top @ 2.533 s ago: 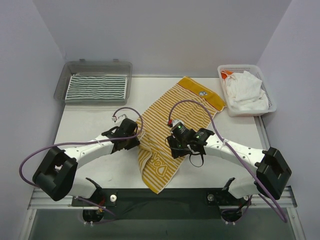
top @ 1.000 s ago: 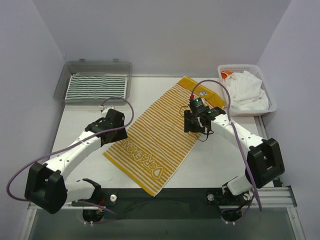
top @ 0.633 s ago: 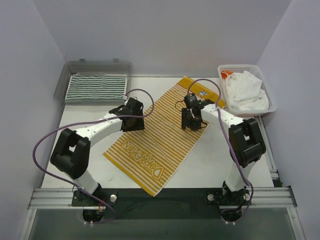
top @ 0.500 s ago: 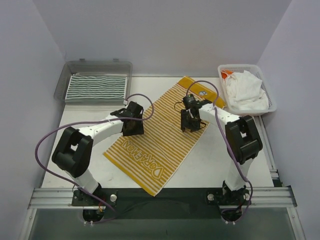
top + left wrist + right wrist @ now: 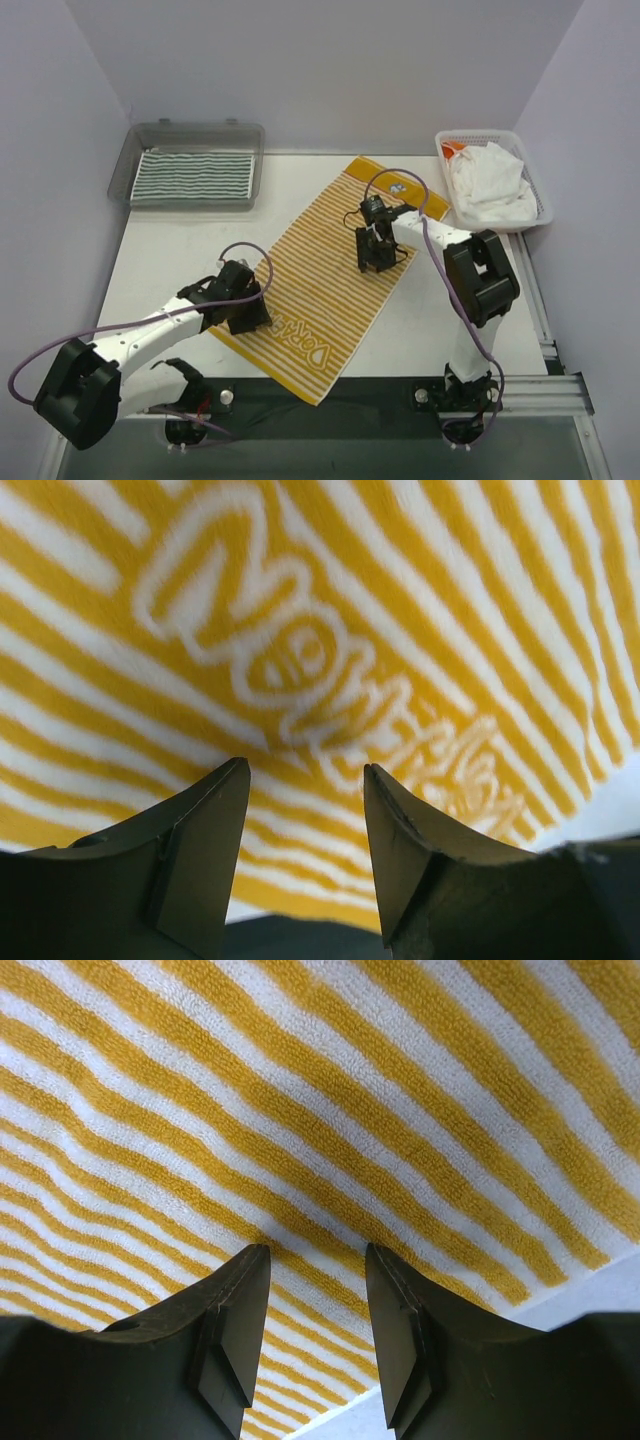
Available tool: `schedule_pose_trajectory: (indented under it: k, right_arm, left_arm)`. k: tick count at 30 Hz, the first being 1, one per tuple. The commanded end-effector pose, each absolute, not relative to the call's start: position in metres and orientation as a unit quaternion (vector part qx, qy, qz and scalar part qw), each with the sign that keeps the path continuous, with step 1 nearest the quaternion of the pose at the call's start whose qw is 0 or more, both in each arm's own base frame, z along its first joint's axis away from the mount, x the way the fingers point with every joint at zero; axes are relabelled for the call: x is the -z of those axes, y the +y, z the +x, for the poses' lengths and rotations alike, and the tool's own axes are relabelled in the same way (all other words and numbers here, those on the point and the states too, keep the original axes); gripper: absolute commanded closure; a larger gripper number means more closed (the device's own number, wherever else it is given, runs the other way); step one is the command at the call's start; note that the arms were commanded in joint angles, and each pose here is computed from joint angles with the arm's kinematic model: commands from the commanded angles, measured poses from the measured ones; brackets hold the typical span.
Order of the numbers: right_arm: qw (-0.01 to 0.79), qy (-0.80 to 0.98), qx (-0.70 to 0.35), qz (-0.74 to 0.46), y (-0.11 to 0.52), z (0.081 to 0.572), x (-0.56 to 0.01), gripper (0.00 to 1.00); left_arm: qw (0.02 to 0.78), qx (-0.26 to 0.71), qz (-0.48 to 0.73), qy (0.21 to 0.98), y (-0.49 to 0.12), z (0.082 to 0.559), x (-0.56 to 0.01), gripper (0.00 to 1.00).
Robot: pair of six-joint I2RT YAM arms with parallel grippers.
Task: Fold and stack the towels
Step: Flatten out the crumpled towel
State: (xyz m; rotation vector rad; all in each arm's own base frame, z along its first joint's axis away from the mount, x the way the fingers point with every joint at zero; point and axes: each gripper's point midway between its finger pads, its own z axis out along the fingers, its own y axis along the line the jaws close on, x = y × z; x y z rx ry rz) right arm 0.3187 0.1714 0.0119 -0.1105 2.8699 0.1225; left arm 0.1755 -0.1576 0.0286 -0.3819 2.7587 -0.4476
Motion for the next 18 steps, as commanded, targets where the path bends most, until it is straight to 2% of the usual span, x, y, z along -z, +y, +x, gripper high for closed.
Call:
schedule_pose_trajectory:
  k: [1, 5, 8, 10, 12, 13, 14, 18]
  right_arm:
    - [0.129, 0.989, -0.038, -0.054, 0.169, 0.315, -0.018, 0.57]
    - [0.164, 0.984, -0.037, -0.052, 0.164, 0.322, -0.040, 0.57]
    - [0.203, 0.978, -0.038, -0.036, 0.155, 0.336, -0.065, 0.57]
    - [0.219, 0.975, -0.044, -0.017, 0.150, 0.345, -0.077, 0.57]
    - [0.230, 0.972, -0.047, 0.011, 0.139, 0.357, -0.085, 0.57]
    - [0.229, 0.972, -0.049, 0.025, 0.136, 0.360, -0.085, 0.57]
    - [0.229, 0.971, -0.048, 0.041, 0.128, 0.365, -0.085, 0.56]
    - [0.220, 0.971, -0.047, 0.084, 0.116, 0.377, -0.077, 0.56]
  left_arm:
    - [0.137, 0.220, -0.141, 0.956, -0.184, 0.145, -0.046, 0.41]
    - [0.164, 0.222, -0.093, 0.957, -0.199, 0.135, -0.071, 0.38]
    - [0.229, 0.195, -0.058, 0.952, -0.201, 0.166, -0.097, 0.35]
    - [0.291, 0.176, -0.046, 0.939, -0.206, 0.203, -0.128, 0.33]
    - [0.309, 0.135, -0.010, 0.941, -0.208, 0.239, -0.131, 0.32]
    - [0.340, 0.145, -0.003, 0.929, -0.219, 0.265, -0.159, 0.32]
    - [0.334, 0.113, 0.031, 0.935, -0.222, 0.284, -0.146, 0.31]
    - [0.363, 0.095, 0.057, 0.925, -0.243, 0.365, -0.155, 0.32]
